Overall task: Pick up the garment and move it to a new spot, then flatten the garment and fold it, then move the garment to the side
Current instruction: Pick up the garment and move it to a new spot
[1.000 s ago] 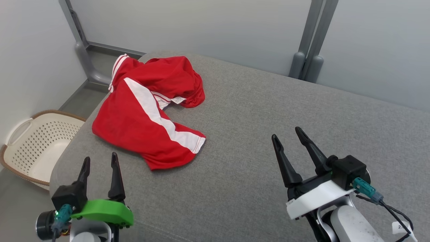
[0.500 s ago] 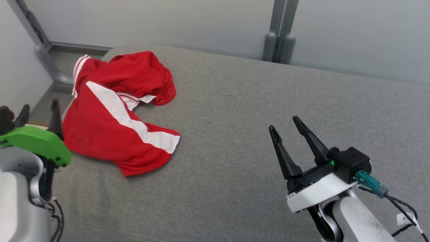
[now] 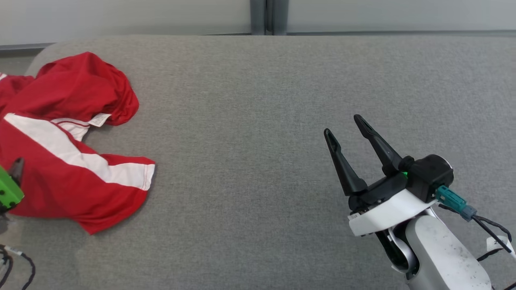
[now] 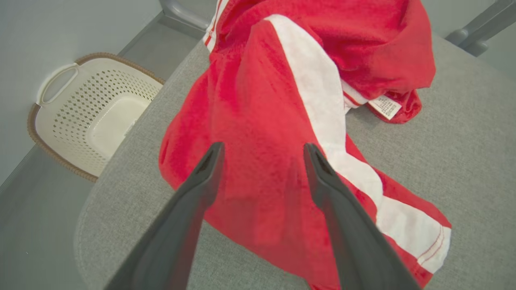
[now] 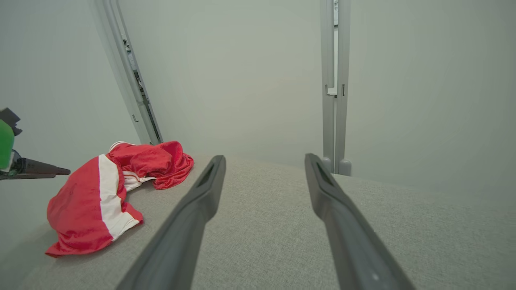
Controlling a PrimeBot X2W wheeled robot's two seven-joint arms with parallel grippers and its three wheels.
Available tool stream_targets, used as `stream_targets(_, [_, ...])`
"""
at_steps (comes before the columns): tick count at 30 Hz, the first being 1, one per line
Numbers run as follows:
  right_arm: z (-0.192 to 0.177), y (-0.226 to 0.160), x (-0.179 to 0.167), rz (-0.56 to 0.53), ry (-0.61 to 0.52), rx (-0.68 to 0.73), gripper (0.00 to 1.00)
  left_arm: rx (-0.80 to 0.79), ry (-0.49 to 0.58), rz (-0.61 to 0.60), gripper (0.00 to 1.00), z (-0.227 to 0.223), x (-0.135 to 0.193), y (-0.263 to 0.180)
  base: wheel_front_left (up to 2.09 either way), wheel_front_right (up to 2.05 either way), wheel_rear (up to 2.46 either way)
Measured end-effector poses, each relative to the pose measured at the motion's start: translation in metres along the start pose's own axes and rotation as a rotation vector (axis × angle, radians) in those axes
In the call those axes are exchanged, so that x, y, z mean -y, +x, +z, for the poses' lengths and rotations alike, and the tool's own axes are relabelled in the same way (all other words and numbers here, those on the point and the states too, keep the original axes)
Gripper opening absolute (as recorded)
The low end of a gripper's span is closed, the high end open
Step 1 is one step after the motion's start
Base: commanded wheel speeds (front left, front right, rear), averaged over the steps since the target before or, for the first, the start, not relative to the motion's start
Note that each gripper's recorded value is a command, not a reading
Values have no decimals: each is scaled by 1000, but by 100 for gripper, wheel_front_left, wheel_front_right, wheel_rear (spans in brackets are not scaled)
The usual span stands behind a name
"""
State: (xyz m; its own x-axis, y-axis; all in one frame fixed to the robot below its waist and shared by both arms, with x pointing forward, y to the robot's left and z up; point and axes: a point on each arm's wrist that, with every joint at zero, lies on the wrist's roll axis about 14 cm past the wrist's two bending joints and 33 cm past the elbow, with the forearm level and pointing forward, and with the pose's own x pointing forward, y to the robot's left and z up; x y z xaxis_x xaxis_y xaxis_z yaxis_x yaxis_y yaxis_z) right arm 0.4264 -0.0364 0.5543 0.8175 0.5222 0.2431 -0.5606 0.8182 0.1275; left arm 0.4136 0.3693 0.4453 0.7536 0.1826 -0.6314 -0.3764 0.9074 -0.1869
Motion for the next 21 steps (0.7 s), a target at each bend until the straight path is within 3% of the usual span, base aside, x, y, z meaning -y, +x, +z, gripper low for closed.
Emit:
stream_targets(10, [-12,-16,34,-90,-11,-43,100,-230,-42,50,100,-62,-1,41,0,0,0])
stream_targets(11, [-14,-17,36,-96,-12,-47,100,-239,-38,51,76,-65,0,43,0,0,0])
stream_targets(13, [-15,-18,39,-104,-13,-50,100,-246,-31,48,0,-69,1,45,0,0,0])
stream_targets(21, [-6,-16,31,-90,-13,-28,100,-147,15,42,0,-44,0,38,0,0,0])
